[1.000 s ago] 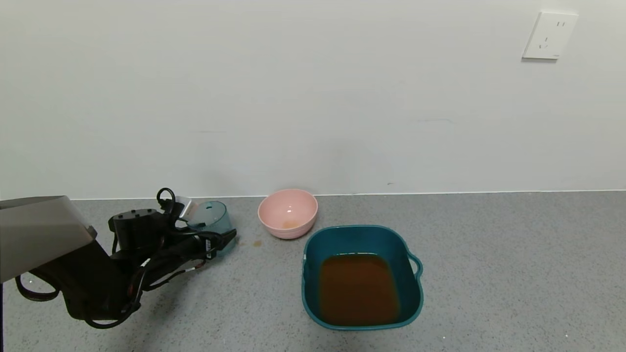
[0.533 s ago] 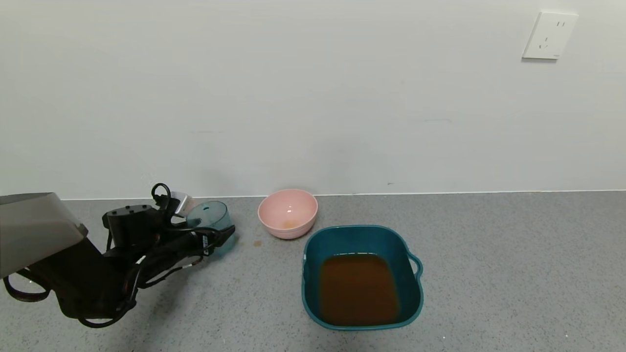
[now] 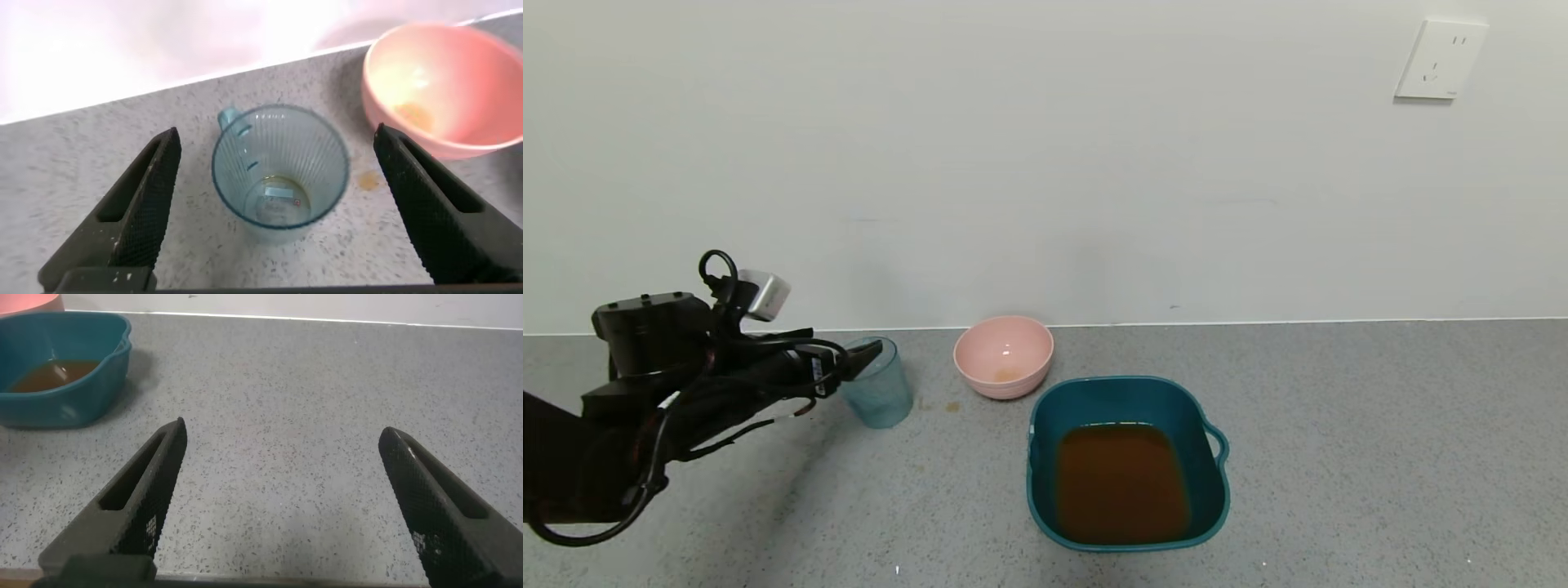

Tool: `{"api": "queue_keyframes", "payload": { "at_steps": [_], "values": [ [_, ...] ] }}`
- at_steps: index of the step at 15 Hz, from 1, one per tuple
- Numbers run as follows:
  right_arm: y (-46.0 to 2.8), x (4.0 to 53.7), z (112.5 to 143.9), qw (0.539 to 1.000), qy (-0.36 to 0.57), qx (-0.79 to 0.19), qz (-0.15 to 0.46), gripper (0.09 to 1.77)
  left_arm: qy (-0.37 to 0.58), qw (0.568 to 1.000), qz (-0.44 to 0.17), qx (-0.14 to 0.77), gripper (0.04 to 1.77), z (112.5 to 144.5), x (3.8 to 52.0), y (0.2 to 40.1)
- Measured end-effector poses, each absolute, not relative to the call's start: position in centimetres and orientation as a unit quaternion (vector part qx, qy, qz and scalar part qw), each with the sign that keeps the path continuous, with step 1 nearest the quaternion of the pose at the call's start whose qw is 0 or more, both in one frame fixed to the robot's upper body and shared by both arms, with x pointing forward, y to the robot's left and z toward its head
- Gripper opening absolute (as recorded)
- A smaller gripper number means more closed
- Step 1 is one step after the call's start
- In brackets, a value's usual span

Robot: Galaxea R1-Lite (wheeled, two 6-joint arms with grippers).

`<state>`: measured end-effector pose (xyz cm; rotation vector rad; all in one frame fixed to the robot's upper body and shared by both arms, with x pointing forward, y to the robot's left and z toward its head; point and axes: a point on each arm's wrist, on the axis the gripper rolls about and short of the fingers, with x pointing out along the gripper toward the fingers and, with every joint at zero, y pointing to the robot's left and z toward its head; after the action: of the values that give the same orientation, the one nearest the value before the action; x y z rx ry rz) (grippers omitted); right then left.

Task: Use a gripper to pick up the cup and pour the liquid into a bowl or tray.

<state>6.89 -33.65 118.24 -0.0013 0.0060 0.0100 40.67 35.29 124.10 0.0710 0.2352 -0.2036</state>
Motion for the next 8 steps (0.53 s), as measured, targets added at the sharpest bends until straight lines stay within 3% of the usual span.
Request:
{"api": "queue_keyframes", "payload": {
  "at_steps": [8],
  "values": [
    [-33.6, 6.9, 118.3, 1.000, -0.001, 0.000, 0.004, 1.71, 0.090, 0.991, -0.097, 0.035, 1.70, 135.7, 30.9, 34.6]
  ]
}}
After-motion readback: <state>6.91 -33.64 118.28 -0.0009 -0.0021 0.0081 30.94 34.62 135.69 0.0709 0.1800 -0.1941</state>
